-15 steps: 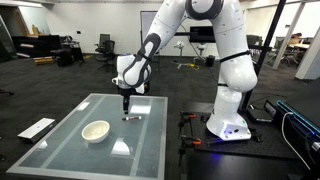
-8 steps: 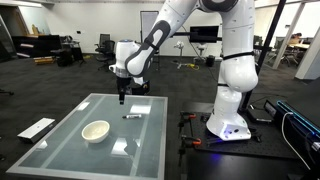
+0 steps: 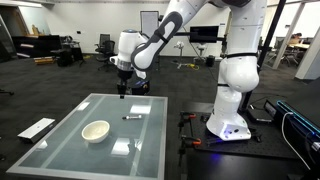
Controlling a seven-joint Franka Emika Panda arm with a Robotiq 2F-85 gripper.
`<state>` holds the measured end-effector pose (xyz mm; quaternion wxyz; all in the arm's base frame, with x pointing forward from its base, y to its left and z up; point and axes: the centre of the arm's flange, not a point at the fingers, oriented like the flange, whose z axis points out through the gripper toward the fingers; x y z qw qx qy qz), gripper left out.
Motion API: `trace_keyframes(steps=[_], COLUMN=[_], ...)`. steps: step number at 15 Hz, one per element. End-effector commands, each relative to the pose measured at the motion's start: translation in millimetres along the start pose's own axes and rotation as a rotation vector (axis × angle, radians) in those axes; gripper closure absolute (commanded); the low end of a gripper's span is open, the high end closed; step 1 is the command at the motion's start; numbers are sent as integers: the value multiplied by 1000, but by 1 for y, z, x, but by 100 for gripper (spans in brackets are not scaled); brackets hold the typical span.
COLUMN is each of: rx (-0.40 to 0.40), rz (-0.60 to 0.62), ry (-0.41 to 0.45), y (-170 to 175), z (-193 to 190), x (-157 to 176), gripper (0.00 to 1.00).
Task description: Remove the black marker from the white bowl
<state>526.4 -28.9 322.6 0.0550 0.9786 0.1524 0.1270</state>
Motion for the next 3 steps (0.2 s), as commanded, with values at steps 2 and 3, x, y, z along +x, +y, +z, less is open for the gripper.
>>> trace_keyframes(steps=[2, 3], rx=[0, 0], rz=[0, 0], ry=[-1, -2], y=[0, 0], z=[0, 0], x=[-1, -1], gripper=[0, 0])
